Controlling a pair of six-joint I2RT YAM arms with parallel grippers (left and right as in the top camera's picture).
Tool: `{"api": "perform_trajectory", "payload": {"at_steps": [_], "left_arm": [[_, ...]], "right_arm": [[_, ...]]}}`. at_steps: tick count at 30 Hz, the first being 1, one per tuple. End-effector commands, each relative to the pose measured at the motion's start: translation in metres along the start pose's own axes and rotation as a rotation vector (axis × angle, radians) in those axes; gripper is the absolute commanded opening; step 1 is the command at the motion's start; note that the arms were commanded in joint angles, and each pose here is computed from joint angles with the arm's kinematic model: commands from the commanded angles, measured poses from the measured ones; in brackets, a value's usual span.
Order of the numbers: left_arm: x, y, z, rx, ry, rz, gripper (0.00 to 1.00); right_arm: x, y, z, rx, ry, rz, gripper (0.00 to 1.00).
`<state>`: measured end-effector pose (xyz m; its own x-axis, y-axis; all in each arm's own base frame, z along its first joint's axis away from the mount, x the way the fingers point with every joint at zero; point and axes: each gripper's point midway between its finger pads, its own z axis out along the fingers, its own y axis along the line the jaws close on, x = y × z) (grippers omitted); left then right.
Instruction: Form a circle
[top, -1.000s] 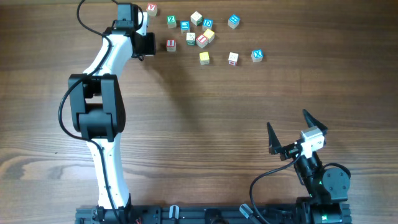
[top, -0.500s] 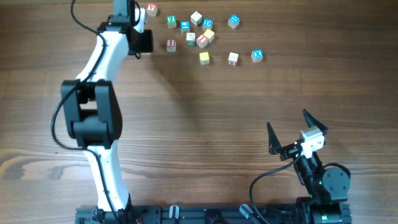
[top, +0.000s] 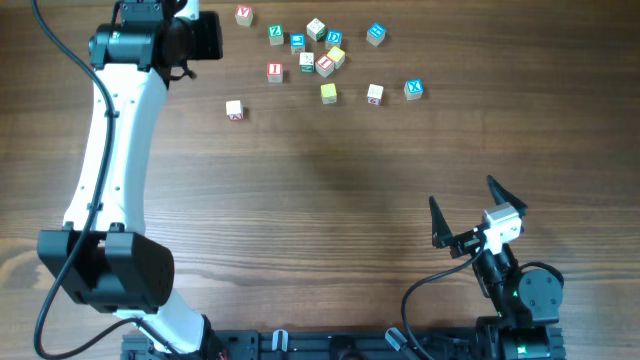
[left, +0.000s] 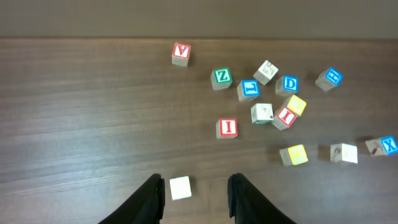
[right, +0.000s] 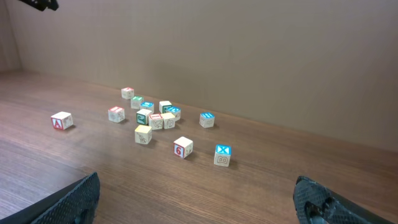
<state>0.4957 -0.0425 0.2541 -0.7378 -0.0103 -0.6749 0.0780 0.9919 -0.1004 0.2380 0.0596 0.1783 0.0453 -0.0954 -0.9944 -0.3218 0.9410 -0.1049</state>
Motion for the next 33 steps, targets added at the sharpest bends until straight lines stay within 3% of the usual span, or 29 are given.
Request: {"api": "perform_trajectory", "payload": {"at_steps": [1, 7, 9, 11, 12, 14, 17, 21, 23, 30, 33], "left_arm": [[-0.001, 0.021, 0.002, -0.085, -0.008, -0.070, 0.38], [-0.008, 0.033, 0.010, -0.102, -0.038, -0.138, 0.50], [0.006, 0.031, 0.017, -0.103, 0.021, -0.140, 0.58], [0.041, 0.026, 0.022, -0.090, 0.164, -0.172, 0.93], [0.054, 0.021, 0.022, -0.067, 0.221, -0.179, 1.00], [0.091, 0.012, 0.017, -0.028, 0.380, -0.202, 1.00], [0.108, 0.009, 0.016, -0.035, 0.458, -0.216, 1.00], [0.110, 0.000, 0.035, -0.031, 0.460, -0.228, 0.94], [0.113, -0.006, 0.047, -0.028, 0.471, -0.224, 1.00], [0.121, -0.008, 0.082, -0.025, 0.481, -0.213, 1.00], [0.119, 0.001, 0.105, -0.059, 0.449, -0.204, 0.72]], "right_arm": [[-0.002, 0.000, -0.001, 0.001, -0.008, -0.005, 1.00], [-0.002, 0.000, -0.001, 0.000, -0.008, -0.005, 1.00], [-0.002, 0.000, -0.001, 0.000, -0.008, -0.005, 1.00], [-0.002, 0.000, -0.001, 0.000, -0.008, -0.005, 1.00], [-0.002, 0.000, -0.001, 0.000, -0.008, -0.005, 1.00], [-0.002, 0.000, -0.001, 0.000, -0.008, -0.005, 1.00], [-0.002, 0.000, -0.001, 0.000, -0.008, -0.005, 1.00], [-0.002, 0.000, -0.001, 0.000, -0.008, -0.005, 1.00], [-0.002, 0.000, -0.001, 0.000, -0.008, -0.005, 1.00], [-0.002, 0.000, -0.001, 0.000, -0.008, -0.005, 1.00], [-0.002, 0.000, -0.001, 0.000, -0.008, -0.006, 1.00]]}}
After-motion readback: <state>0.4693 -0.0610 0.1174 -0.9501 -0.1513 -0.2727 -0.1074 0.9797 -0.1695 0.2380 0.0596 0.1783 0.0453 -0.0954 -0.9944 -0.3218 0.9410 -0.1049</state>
